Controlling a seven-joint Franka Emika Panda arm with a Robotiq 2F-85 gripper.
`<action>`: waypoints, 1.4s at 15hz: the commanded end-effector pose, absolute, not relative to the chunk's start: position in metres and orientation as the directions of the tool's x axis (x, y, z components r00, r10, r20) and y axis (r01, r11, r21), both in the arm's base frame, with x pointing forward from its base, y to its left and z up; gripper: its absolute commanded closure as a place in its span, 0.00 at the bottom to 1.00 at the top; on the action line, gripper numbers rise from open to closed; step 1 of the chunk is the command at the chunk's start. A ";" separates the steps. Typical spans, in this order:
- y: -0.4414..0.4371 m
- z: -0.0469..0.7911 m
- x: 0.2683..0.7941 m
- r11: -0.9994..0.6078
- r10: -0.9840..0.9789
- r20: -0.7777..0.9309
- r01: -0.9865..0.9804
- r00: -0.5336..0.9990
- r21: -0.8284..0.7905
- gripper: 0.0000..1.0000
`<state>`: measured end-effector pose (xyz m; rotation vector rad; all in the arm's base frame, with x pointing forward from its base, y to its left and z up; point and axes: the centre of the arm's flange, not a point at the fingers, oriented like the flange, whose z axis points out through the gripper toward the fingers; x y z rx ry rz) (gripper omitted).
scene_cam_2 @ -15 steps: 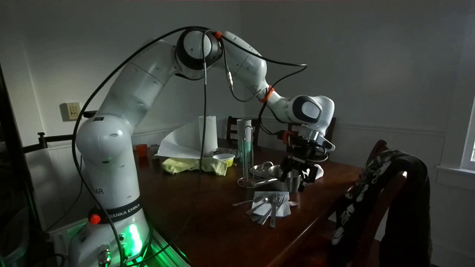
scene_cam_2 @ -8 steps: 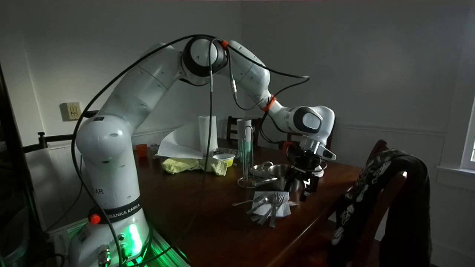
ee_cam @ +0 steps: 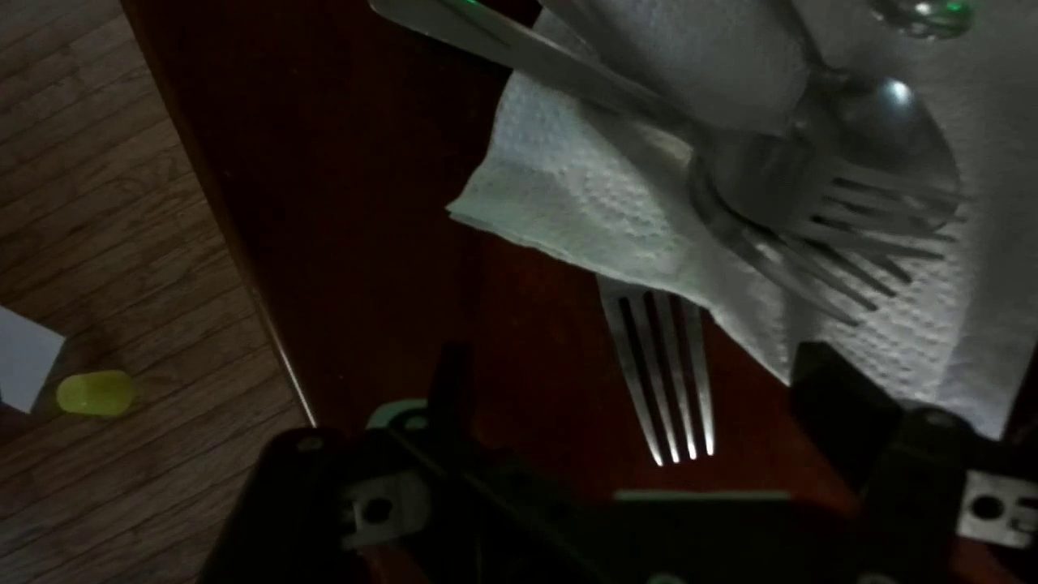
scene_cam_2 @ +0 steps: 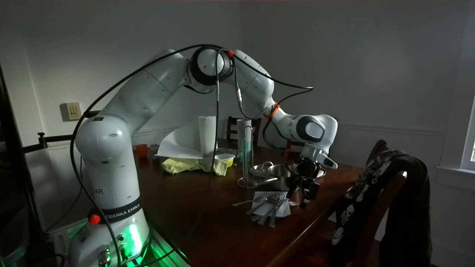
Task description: Move the fork from under the paper towel to on top of it
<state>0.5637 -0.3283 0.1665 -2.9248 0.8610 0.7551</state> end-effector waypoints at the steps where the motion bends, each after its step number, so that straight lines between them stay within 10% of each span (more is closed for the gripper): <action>1: -0.342 0.162 0.575 -0.818 -0.546 -0.453 -0.565 0.705 0.108 0.00; 13: -0.347 0.159 0.571 -0.811 -0.533 -0.536 -0.577 0.655 0.100 0.37; 21: -0.343 0.150 0.568 -0.825 -0.489 -0.606 -0.557 0.627 0.091 0.33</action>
